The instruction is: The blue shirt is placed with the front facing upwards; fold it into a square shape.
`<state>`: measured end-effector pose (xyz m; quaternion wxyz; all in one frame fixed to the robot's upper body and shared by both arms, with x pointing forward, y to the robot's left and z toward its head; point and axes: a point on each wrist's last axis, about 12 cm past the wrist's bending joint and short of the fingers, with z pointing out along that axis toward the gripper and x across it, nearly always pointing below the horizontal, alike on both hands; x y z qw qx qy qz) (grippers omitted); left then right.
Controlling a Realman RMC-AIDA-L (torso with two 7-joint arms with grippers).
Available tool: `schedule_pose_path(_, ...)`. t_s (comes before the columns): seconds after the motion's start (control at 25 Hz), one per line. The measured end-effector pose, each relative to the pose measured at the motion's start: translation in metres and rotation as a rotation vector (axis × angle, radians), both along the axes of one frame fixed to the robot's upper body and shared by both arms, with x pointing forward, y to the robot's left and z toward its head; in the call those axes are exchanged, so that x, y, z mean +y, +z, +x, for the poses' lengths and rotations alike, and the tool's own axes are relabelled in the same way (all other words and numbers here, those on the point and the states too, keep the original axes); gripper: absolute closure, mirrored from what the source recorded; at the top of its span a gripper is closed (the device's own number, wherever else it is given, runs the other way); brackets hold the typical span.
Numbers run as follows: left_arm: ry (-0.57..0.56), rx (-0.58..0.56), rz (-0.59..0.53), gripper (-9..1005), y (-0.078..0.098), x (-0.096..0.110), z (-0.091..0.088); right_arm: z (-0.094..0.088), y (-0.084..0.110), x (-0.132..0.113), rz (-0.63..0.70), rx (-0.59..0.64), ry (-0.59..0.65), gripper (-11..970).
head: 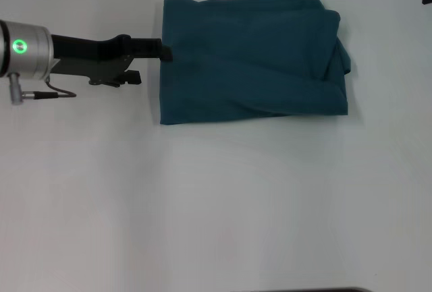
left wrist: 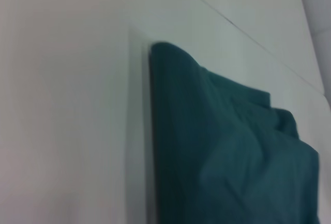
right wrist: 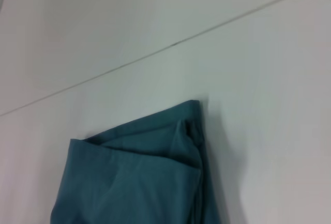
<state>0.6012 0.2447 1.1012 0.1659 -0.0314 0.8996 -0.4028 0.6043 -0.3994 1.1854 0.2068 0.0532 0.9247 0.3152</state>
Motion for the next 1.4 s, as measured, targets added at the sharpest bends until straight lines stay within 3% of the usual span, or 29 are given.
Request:
schedule_pose_path(0.4,0.059,0.002,0.038,65,-0.013,-0.01,0.01,0.005,0.004,0.005,0.005,-0.007,-0.001,218)
schedule_pose_path(1.0,-0.01,0.008,0.089,106,-0.02,-0.046,0.016,0.004,0.005,0.003,0.003,-0.016,0.003,227)
schedule_pose_path(1.4,-0.084,-0.015,0.147,133,-0.014,-0.065,0.021,0.004,0.005,0.004,0.007,-0.024,0.005,233)
